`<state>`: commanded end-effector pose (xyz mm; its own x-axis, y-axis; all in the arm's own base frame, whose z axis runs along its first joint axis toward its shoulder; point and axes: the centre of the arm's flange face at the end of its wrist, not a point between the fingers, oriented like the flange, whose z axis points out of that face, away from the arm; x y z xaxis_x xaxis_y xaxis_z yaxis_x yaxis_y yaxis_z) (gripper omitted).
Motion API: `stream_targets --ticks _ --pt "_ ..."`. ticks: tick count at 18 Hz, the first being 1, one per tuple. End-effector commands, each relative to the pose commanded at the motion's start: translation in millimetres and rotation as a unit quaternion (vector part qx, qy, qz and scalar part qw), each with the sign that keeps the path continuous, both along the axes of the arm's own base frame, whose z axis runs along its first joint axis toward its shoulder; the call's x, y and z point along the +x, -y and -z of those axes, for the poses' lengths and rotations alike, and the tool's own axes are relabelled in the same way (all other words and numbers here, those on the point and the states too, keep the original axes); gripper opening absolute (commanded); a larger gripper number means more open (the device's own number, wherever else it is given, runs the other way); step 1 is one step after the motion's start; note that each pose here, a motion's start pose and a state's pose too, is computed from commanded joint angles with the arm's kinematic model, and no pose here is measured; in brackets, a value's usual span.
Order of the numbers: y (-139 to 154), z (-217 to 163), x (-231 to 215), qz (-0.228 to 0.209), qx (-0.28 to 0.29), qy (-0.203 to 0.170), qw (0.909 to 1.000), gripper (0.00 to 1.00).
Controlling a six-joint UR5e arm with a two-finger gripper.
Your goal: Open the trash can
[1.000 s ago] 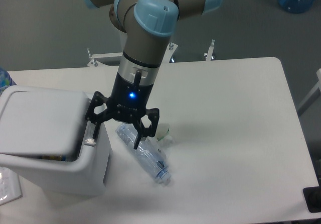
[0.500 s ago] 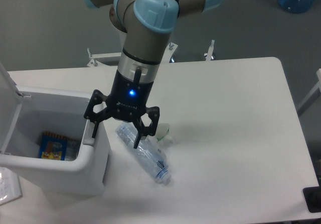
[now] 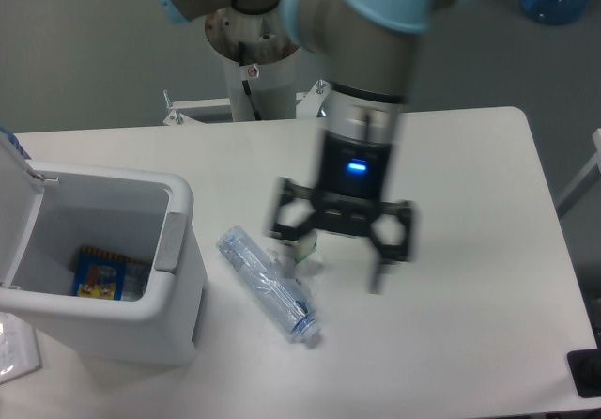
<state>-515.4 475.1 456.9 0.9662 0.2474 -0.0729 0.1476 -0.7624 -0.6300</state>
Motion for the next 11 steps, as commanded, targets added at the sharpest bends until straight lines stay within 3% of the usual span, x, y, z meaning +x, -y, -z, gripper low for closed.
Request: stream_targets --ticks 4,8,11 --pt "14.0 40.7 -43.9 0.03 -0.088 -0.051 0.9944 1.0" --pt "14.5 84.4 -56.3 0.095 -0.198 -0.082 0.9722 1.0" --pt "-0.4 97.8 -44.8 0.108 -0.237 -0.089 0.9613 1.0"
